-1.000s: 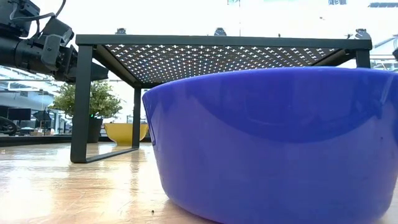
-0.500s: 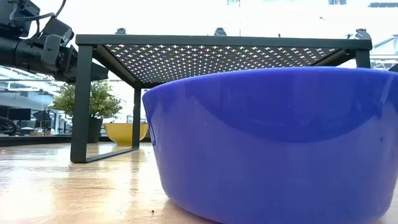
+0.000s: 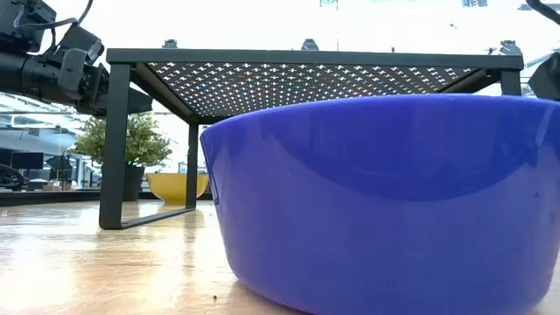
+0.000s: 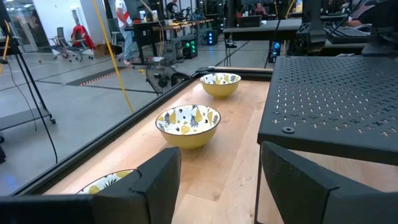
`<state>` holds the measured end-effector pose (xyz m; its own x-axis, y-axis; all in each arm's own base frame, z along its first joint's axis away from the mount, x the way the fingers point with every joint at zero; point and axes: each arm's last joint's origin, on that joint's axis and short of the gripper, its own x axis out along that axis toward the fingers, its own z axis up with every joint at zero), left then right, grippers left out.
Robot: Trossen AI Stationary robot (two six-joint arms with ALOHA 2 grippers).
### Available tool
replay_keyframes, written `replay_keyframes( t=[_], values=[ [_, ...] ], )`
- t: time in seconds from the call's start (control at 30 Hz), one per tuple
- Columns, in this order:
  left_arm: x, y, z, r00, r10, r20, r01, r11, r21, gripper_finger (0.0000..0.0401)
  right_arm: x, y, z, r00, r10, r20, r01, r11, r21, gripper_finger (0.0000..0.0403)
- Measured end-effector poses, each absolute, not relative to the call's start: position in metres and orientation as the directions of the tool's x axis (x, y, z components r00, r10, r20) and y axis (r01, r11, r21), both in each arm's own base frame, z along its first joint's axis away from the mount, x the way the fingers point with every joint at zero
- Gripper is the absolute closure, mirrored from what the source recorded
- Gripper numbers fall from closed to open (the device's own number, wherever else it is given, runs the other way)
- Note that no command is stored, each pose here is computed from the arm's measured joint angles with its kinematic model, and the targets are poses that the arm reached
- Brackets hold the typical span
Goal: Pick & Place Mini bowls
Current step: Put the right blue bowl on the shelf
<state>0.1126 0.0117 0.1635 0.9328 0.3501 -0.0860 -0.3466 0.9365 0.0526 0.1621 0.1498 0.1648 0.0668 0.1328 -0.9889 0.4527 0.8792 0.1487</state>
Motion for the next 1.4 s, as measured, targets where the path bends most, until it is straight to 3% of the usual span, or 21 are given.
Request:
replay_keyframes(
  t=[0.47, 1.4],
  values=[
    [0.1126, 0.0117, 0.1635, 0.933, 0.350, -0.086, -0.347, 0.936, 0.053, 0.0173, 0.1626, 0.1503, 0.1659, 0.078, 0.144, -0.987, 0.357, 0.920, 0.162, 0.0239],
    [0.1126, 0.0116, 0.1635, 0.933, 0.350, -0.086, -0.346, 0.937, 0.053, 0.0173, 0.1583, 0.1465, 0.1603, 0.053, 0.121, -0.991, 0.383, 0.914, 0.132, 0.0239]
  ],
)
